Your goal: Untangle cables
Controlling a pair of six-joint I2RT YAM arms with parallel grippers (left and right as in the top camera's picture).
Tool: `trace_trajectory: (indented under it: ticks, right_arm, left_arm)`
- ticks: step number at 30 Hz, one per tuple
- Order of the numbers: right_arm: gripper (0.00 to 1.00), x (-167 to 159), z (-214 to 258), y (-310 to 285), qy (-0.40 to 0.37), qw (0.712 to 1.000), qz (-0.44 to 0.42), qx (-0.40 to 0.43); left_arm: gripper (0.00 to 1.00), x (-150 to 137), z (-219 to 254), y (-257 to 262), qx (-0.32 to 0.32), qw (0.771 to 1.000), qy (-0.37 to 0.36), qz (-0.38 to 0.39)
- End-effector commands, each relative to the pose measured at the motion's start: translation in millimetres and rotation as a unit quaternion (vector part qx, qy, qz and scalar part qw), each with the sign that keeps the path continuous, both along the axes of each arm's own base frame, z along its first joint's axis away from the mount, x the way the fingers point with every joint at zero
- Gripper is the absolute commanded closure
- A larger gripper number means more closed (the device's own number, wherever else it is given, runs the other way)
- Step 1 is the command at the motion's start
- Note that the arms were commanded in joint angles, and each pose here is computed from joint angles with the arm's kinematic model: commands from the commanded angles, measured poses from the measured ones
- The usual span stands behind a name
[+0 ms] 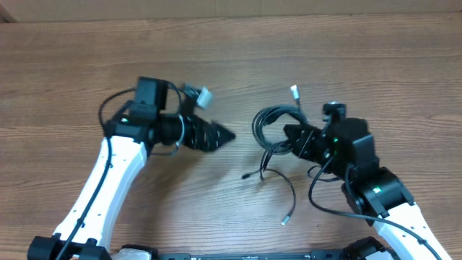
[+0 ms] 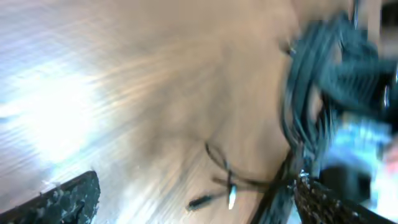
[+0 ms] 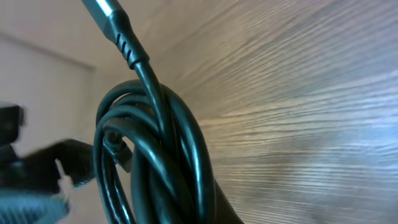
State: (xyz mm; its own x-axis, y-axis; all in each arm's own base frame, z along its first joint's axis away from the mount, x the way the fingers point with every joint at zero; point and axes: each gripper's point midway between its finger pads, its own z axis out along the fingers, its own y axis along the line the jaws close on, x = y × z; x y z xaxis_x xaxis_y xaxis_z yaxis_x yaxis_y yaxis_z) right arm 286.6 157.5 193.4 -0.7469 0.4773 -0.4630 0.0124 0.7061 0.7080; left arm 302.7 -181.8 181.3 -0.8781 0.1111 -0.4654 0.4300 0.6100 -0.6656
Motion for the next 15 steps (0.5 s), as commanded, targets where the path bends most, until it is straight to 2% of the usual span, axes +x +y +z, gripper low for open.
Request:
trace_trajectory:
  ticks: [1, 4, 9, 15]
  right_arm:
    - [0.96, -2, 20, 13, 0.023, 0.996, -0.004, 0.086]
    - [0.96, -3, 20, 15, 0.045, 0.992, -0.021, 0.112]
    - [0.96, -3, 21, 15, 0.048, 0.992, -0.025, 0.118]
    - [0.96, 0, 19, 12, 0.045, 0.992, -0.037, 0.111]
  left_arm:
    - [0.00, 15, 14, 4, -0.044, 0.981, 0.128, 0.139]
    - [0.00, 5, 19, -13, -0.065, 0.975, 0.166, 0.132]
    - [0.08, -7, 33, -56, -0.089, 0.978, 0.163, 0.090]
    - [0.14, -10, 45, -78, -0.111, 0.978, 0.158, 0.076]
